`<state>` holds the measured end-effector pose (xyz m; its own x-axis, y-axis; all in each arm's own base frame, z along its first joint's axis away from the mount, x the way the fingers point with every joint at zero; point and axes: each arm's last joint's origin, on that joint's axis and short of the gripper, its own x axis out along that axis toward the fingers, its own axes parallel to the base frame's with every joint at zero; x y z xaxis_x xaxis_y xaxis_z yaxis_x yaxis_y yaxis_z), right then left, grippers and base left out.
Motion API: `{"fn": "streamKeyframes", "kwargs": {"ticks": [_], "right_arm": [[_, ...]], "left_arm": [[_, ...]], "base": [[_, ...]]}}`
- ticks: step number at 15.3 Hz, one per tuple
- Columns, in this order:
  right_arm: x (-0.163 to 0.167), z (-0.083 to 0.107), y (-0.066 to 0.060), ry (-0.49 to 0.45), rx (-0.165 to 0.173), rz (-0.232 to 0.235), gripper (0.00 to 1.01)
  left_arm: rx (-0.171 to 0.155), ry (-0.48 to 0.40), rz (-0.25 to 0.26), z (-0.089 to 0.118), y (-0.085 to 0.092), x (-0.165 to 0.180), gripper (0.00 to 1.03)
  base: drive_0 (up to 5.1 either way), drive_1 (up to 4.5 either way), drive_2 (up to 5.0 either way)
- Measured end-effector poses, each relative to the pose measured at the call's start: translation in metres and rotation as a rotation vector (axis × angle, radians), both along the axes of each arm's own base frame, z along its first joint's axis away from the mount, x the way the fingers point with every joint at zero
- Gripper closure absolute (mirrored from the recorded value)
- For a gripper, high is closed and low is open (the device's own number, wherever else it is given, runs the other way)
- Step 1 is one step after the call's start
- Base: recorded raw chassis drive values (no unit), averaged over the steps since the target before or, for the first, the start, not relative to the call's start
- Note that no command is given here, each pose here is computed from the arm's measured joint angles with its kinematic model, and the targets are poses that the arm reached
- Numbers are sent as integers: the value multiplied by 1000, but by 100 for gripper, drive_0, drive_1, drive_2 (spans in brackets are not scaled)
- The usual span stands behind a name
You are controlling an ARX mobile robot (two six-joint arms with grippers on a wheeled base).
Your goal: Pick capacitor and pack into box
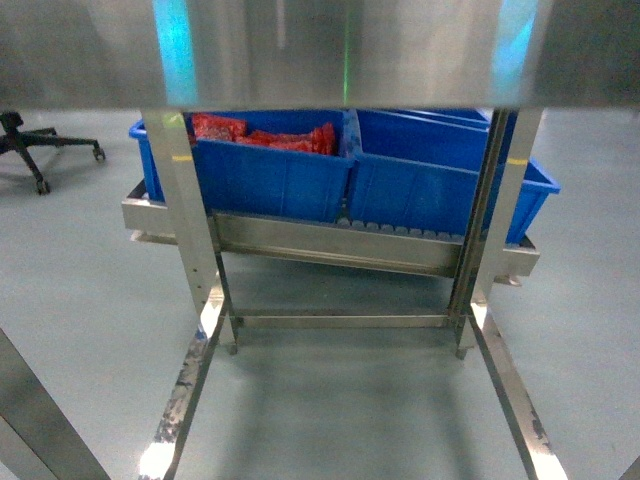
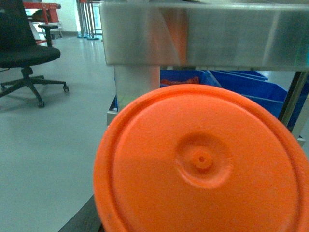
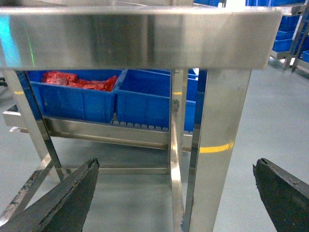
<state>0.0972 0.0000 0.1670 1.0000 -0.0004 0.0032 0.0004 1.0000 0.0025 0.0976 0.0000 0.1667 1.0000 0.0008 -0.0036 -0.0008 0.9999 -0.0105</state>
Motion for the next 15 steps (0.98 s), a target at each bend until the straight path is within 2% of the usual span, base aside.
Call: {"fn": "streamKeyframes", "kwargs": {"ticks": [15], "right_arm": [[0,0,0,0,0,0,3]], "left_arm": [[0,1,-1,0,0,0,59]], "base": [[0,0,0]]}}
